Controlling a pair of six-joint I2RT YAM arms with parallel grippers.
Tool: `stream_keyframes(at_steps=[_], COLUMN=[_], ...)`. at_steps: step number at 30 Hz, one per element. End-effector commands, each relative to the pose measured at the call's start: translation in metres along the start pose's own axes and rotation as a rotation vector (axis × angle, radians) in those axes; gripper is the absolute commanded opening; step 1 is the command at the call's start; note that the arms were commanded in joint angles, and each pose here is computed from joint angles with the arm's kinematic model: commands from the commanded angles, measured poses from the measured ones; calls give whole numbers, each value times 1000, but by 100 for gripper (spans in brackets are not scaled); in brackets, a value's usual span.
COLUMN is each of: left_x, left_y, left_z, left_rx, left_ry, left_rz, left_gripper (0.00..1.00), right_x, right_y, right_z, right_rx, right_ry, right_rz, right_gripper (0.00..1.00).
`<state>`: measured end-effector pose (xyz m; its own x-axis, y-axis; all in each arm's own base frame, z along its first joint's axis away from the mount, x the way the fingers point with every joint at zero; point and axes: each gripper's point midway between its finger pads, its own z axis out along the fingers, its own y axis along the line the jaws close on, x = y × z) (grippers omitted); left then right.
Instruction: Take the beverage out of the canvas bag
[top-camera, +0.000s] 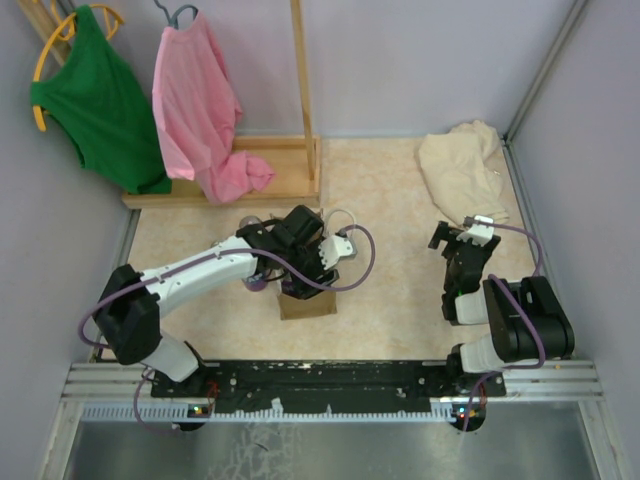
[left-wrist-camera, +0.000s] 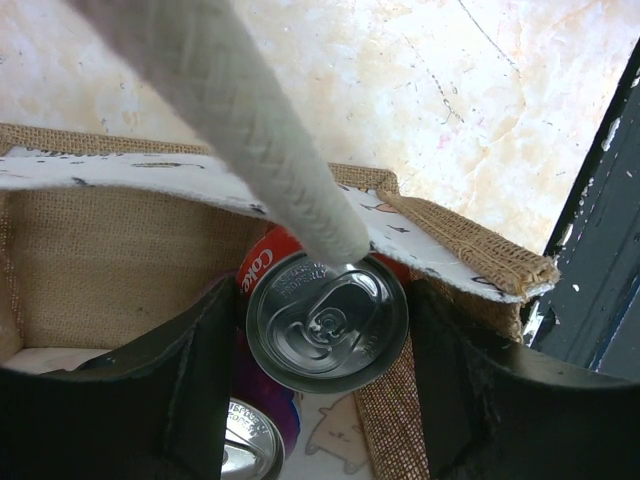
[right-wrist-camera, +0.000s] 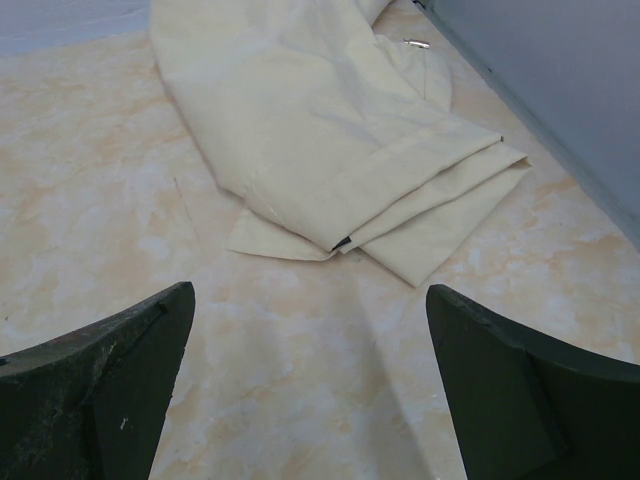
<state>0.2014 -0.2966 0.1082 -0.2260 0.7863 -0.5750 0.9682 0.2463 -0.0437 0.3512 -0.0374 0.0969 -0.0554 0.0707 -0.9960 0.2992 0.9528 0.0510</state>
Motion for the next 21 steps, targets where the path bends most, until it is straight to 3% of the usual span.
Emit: stream_keyframes(at_steps=[1, 21], left_x=[5, -74], left_y=[-7, 34], left_z=[-1, -67], left_rx=[19, -233], left_ry=[29, -152], left_rz=[-7, -30], left_gripper=[0, 0], right_x=[-12, -12], right_y=[0, 0], right_z=[3, 3], right_rx=[3, 4], right_ry=[-43, -43], right_rz=[6, 6], right_gripper=[99, 99])
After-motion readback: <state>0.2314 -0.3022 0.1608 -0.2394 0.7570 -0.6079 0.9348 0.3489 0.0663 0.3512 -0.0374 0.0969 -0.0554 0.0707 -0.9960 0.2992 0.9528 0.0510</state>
